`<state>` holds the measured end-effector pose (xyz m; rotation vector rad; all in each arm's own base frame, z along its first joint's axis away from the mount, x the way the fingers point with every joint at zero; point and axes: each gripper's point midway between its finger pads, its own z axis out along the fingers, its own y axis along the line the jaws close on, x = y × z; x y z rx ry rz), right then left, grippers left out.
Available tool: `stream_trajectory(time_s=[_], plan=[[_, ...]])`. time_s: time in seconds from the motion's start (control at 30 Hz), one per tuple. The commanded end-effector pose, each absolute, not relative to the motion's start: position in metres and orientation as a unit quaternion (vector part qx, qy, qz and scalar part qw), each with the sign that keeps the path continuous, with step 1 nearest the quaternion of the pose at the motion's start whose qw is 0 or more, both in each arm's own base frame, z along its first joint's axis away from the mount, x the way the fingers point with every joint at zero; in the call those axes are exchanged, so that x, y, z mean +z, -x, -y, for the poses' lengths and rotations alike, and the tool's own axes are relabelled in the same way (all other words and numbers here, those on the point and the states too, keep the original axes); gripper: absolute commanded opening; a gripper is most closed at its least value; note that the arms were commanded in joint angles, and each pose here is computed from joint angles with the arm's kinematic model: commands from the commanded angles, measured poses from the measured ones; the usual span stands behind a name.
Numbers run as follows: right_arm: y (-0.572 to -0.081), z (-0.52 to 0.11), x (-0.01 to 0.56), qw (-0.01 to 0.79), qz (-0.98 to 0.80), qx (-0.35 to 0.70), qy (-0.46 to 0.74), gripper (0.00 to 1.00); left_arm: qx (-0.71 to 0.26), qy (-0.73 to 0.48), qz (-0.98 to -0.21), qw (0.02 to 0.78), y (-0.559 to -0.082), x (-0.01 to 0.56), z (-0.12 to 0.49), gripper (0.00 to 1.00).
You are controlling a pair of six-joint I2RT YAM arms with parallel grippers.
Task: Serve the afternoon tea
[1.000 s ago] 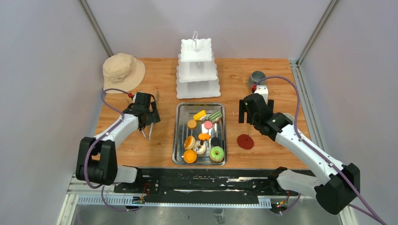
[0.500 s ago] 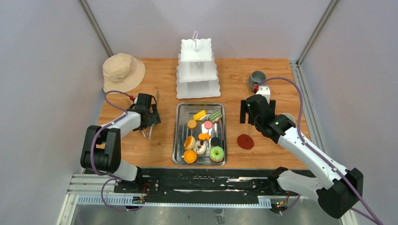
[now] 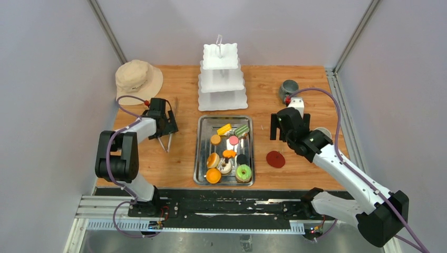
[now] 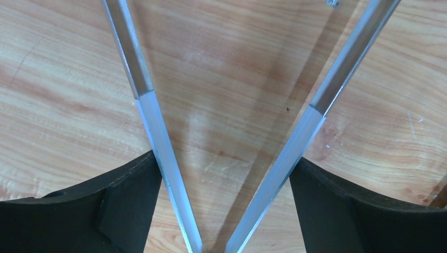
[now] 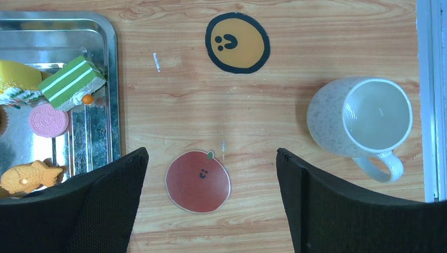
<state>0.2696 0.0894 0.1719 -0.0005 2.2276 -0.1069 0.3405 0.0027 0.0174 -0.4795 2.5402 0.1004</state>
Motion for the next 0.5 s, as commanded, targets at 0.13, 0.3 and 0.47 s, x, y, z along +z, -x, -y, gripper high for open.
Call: stream_trajectory(time_s=[0.13,0.3,0.47], plan=[[-0.266,-0.087,0.165,0.431,-0.901,-0.052,0.008,0.9,0.005,0.141,-0.964,0.227,-0.329,0.001,0.011,0.66],[-0.268,-0.09,0.162,0.427,-0.903,-0.053,0.01,0.9,-0.001,0.112,-0.967,0.23,-0.333,0.016,0.013,0.5],[-0.271,-0.095,0.16,0.422,-0.905,-0.048,0.016,0.9,0.006,0.049,-0.98,0.19,-0.341,0.023,0.012,0.57]])
